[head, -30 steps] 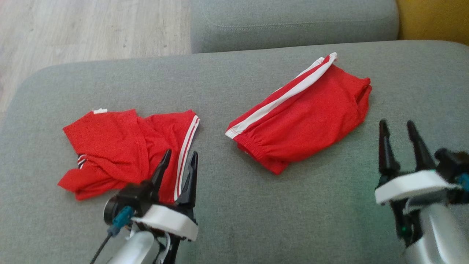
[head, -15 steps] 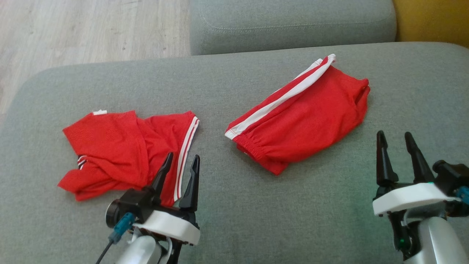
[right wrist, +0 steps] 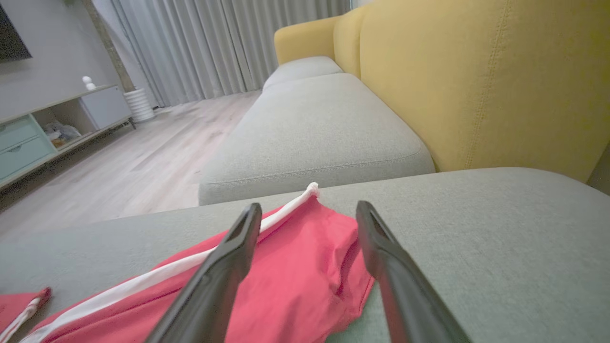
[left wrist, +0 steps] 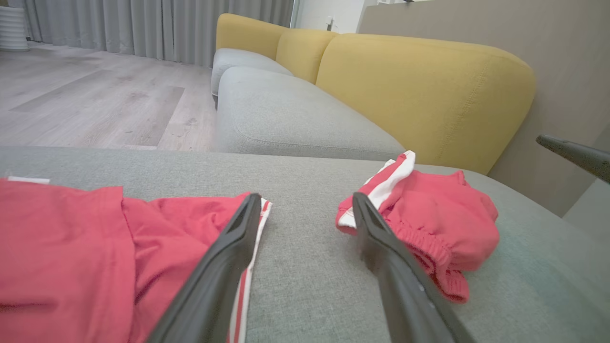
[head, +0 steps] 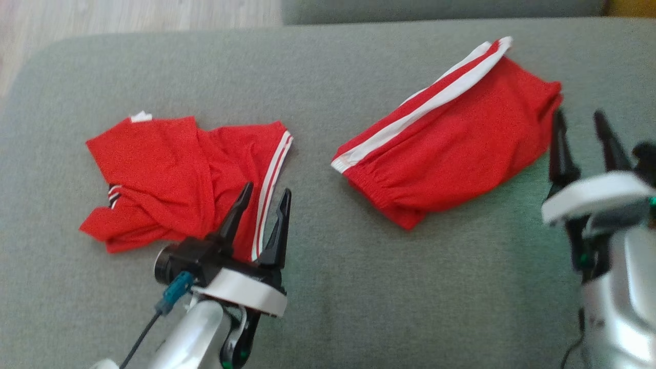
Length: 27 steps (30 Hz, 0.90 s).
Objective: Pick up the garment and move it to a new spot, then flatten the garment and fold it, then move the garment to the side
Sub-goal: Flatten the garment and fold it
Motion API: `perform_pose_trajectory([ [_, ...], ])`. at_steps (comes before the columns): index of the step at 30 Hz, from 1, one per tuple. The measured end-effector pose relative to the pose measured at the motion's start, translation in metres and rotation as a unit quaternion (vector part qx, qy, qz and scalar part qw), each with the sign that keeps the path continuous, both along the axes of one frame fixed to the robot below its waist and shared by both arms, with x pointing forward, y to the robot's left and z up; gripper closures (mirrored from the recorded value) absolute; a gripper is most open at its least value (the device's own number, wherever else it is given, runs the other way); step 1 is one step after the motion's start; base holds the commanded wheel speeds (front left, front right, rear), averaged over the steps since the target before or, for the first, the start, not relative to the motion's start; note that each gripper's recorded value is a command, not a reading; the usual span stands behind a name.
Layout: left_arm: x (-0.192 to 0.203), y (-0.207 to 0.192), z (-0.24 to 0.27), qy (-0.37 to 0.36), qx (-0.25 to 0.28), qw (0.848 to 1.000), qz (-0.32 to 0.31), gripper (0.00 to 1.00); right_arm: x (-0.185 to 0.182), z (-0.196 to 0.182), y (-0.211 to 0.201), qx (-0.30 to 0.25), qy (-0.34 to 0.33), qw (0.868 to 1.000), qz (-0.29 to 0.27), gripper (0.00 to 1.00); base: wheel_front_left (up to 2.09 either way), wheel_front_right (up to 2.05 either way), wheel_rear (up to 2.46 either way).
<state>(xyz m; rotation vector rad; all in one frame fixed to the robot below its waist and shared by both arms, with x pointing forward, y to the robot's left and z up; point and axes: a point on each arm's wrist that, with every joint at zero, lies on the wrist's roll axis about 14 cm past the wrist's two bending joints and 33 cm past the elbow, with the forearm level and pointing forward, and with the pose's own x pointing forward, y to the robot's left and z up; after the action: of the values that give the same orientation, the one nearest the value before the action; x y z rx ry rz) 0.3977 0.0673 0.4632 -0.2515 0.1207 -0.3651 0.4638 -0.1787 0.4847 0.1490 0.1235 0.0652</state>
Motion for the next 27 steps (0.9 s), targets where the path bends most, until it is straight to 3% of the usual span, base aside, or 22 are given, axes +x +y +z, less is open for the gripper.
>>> perform_pose_trajectory([
  [6, 0.011, 0.006, -0.008, 0.008, 0.0, 1.0, 0.005, 0.0, 0.048, -0.023, -0.006, 0.003, 0.066, 0.998, -0.015, 0.0, 0.0, 0.0, 0.0],
  [12, 0.017, 0.013, -0.017, 0.018, 0.0, 1.0, 0.016, 0.0, 0.075, -0.063, -0.017, -0.007, 0.156, 0.987, -0.033, 0.0, 0.0, 0.0, 0.0],
  [21, 0.02, 0.028, -0.032, 0.035, 0.012, 0.999, 0.033, 0.0, 0.087, -0.111, -0.024, -0.015, 0.249, 0.967, -0.048, 0.0, 0.0, 0.0, 0.0],
  [27, 0.025, 0.028, -0.03, 0.031, 0.011, 0.999, 0.035, 0.0, 0.09, -0.122, -0.024, -0.022, 0.28, 0.959, -0.047, 0.0, 0.0, 0.0, 0.0],
])
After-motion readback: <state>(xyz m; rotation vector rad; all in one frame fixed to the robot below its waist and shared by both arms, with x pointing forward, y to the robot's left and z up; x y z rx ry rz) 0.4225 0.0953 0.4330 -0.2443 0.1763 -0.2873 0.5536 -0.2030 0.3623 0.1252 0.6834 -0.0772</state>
